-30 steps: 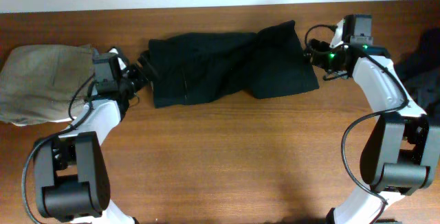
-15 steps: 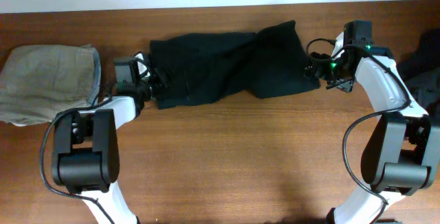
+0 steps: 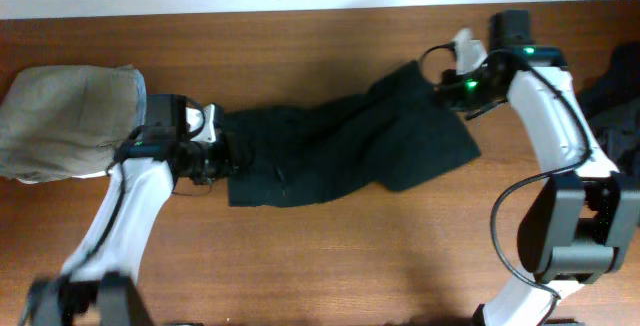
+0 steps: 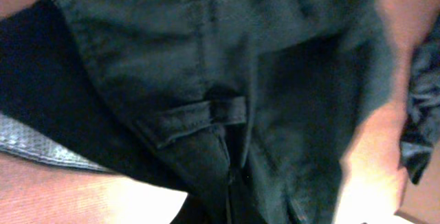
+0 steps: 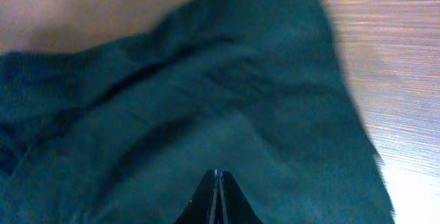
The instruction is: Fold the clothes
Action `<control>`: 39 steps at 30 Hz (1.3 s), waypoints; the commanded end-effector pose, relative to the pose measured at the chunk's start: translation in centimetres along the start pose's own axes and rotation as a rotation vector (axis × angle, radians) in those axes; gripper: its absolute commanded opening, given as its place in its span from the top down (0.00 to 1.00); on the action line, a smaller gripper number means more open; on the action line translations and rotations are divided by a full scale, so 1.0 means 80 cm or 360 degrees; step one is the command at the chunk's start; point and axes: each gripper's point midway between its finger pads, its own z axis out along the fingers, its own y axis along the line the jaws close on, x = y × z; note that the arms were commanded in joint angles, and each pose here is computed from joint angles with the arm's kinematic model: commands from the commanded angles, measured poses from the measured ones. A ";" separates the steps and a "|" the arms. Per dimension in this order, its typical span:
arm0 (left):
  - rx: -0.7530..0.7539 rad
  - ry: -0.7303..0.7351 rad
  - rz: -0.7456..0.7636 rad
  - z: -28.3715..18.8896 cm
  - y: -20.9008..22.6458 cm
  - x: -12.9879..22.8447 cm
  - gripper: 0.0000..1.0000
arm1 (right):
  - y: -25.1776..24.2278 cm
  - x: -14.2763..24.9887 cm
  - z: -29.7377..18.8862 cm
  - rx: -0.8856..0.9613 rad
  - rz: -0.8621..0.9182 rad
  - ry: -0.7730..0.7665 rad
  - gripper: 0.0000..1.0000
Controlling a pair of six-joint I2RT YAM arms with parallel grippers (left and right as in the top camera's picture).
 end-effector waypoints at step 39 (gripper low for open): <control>0.0276 -0.0296 0.0461 -0.022 -0.188 -0.023 1.00 | 0.004 0.183 0.120 0.0183 -0.0073 0.0677 0.95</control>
